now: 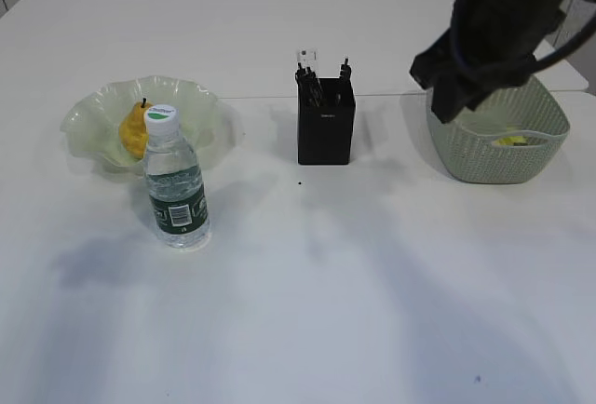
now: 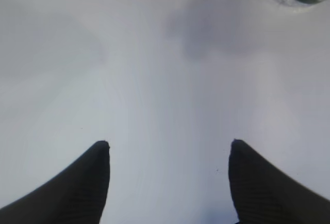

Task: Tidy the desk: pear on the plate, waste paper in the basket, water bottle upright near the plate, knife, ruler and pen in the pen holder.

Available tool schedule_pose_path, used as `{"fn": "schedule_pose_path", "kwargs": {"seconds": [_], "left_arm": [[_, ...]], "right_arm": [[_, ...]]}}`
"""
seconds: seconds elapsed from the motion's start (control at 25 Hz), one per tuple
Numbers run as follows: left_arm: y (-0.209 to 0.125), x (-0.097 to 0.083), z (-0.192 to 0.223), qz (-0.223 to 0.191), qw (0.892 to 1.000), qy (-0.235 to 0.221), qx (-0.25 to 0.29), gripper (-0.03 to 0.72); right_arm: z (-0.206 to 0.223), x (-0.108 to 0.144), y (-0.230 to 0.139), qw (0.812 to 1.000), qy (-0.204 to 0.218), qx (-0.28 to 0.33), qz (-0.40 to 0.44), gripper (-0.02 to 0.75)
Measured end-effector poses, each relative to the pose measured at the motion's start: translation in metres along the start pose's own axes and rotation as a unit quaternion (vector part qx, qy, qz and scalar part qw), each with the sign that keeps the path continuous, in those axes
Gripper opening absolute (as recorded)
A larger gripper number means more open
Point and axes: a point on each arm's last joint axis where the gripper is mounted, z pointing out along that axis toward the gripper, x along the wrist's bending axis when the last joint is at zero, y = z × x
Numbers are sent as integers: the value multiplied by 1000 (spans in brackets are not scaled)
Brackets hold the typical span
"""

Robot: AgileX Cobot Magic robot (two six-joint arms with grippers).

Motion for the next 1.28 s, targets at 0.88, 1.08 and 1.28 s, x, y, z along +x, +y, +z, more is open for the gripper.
{"fn": "schedule_pose_path", "kwargs": {"seconds": [0.88,1.08,1.28], "left_arm": [[-80,9,-112,28,987,28,-155,510],[-110,9,-131,27,982,17,-186,510],[-149,10,-125,25,978,-5,-207,510]], "right_arm": [[-78,-23,-136,991,-22,-75,109,274],[-104,-9,-173,986,-24,-93,137,274],[-123,9,-223,979,-33,-126,155,274]]}}
